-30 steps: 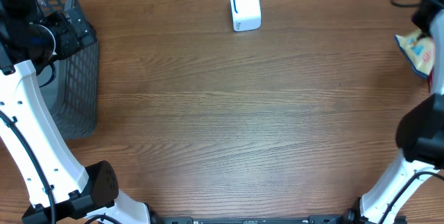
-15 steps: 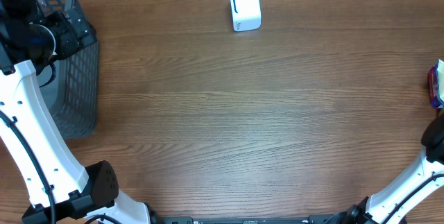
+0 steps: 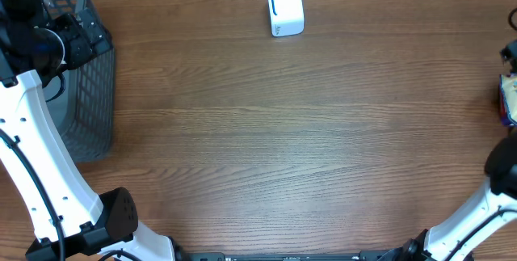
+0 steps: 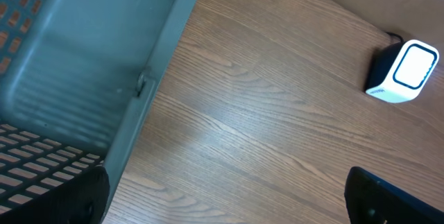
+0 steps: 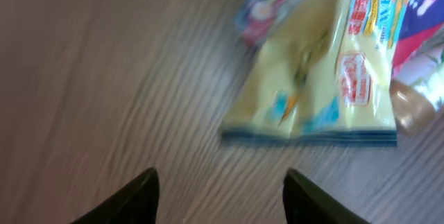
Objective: Scan the item barcode
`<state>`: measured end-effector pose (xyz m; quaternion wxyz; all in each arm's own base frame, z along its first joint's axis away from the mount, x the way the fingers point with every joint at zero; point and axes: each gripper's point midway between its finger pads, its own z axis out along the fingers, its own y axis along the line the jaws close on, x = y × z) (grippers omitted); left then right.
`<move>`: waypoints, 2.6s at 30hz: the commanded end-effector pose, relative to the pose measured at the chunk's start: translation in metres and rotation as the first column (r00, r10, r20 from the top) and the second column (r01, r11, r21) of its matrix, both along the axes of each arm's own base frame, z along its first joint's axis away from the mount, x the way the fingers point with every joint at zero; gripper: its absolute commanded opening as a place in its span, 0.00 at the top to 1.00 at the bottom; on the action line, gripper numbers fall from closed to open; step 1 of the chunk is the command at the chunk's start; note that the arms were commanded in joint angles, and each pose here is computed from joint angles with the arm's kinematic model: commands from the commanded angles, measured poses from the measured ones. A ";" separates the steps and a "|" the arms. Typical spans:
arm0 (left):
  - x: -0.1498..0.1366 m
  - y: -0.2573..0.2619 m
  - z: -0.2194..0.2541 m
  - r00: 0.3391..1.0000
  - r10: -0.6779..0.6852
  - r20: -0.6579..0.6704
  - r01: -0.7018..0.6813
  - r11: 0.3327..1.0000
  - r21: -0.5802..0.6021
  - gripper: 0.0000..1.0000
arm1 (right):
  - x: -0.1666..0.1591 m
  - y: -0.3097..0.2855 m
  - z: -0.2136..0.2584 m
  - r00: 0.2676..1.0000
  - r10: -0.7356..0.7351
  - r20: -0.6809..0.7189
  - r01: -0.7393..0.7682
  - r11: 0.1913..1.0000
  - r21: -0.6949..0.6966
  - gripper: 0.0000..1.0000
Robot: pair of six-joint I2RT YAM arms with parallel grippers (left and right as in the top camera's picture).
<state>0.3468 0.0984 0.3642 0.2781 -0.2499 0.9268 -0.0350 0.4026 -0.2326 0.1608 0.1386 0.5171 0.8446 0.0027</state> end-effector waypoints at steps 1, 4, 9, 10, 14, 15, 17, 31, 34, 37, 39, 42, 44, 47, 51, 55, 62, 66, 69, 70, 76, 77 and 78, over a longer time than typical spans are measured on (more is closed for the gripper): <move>-0.005 0.003 0.004 1.000 0.000 0.008 0.000 1.000 0.016 0.00 | -0.006 0.036 0.102 0.973 0.043 0.226 -0.038 0.999 -0.028 0.39; -0.005 0.003 0.004 1.000 0.000 0.008 0.000 1.000 0.016 0.00 | -0.024 0.068 0.136 0.959 0.096 0.268 -0.089 0.995 -0.036 0.36; -0.005 0.003 0.004 1.000 0.000 0.008 0.000 1.000 0.016 0.00 | -0.061 0.126 0.169 0.943 0.189 0.273 -0.185 0.982 -0.039 0.35; -0.005 0.003 0.004 1.000 0.000 0.008 0.000 1.000 0.016 0.00 | -0.069 0.138 0.175 0.938 0.206 0.278 -0.204 0.978 -0.036 0.35; -0.005 0.003 0.004 1.000 0.000 0.008 0.000 1.000 0.016 0.00 | -0.095 0.186 0.189 0.904 0.309 0.296 -0.310 0.950 -0.044 0.34; -0.005 0.003 0.004 1.000 0.000 0.008 0.000 1.000 0.016 0.00 | -0.102 0.200 0.190 0.891 0.344 0.296 -0.347 0.937 -0.045 0.34; -0.005 0.003 0.004 1.000 0.000 0.008 0.000 1.000 0.016 0.00 | -0.118 0.229 0.186 0.860 0.416 0.294 -0.424 0.905 -0.038 0.34; -0.005 0.003 0.004 1.000 0.000 0.008 0.000 1.000 0.016 0.00 | -0.196 0.304 0.110 0.765 0.618 0.183 -0.632 0.775 0.022 0.00; -0.005 0.003 0.004 1.000 0.000 0.008 0.000 1.000 0.016 0.00 | -0.194 0.306 0.106 0.766 0.620 0.171 -0.633 0.774 0.033 0.00; -0.005 0.003 0.004 1.000 0.000 0.008 0.000 1.000 0.016 0.00 | -0.191 0.307 0.102 0.769 0.621 0.150 -0.632 0.774 0.041 0.00; -0.005 0.003 0.004 1.000 0.000 0.008 0.000 1.000 0.016 0.00 | -0.189 0.308 0.099 0.771 0.621 0.138 -0.632 0.774 0.045 0.00; -0.005 0.003 0.004 1.000 0.000 0.008 0.000 1.000 0.016 0.00 | -0.186 0.307 0.095 0.774 0.622 0.116 -0.630 0.776 0.046 0.00; -0.005 0.003 0.004 1.000 0.000 0.008 0.000 1.000 0.016 0.00 | -0.186 0.307 0.093 0.764 0.636 0.108 -0.643 0.765 0.042 0.00; -0.005 0.003 0.004 1.000 0.000 0.008 0.000 1.000 0.016 0.00 | -0.185 0.307 0.093 0.759 0.644 0.102 -0.649 0.760 0.035 0.00; -0.005 0.003 0.004 1.000 0.000 0.008 0.000 1.000 0.016 0.00 | -0.184 0.307 0.093 0.748 0.656 0.102 -0.661 0.750 0.027 0.00; -0.005 0.003 0.004 1.000 0.000 0.008 0.000 1.000 0.016 0.00 | -0.180 0.306 0.094 0.739 0.664 0.113 -0.669 0.743 0.008 0.00; -0.005 0.003 0.004 1.000 0.000 0.008 0.000 1.000 0.016 0.00 | -0.168 0.310 0.096 0.651 0.700 0.294 -0.700 0.703 -0.124 0.00; -0.005 0.003 0.004 1.000 0.000 0.008 0.000 1.000 0.016 0.00 | -0.169 0.309 0.089 0.578 0.703 0.415 -0.689 0.692 -0.215 0.00; -0.005 0.003 0.004 1.000 0.000 0.008 0.000 1.000 0.016 0.00 | -0.168 0.310 0.084 0.484 0.726 0.488 -0.680 0.663 -0.313 0.00; -0.005 0.003 0.004 1.000 0.000 0.008 0.000 1.000 0.016 0.00 | -0.168 0.310 0.082 0.451 0.734 0.508 -0.673 0.653 -0.346 0.00; -0.005 0.003 0.004 1.000 0.000 0.008 0.000 1.000 0.016 0.00 | -0.172 0.313 0.061 0.296 0.751 0.590 -0.630 0.618 -0.470 0.00; -0.005 0.003 0.004 1.000 0.000 0.008 0.000 1.000 0.016 0.00 | -0.172 0.314 0.058 0.275 0.748 0.604 -0.619 0.619 -0.484 0.00; -0.005 0.003 0.004 1.000 0.000 0.008 0.000 1.000 0.016 0.00 | -0.172 0.316 0.055 0.251 0.748 0.615 -0.613 0.614 -0.497 0.00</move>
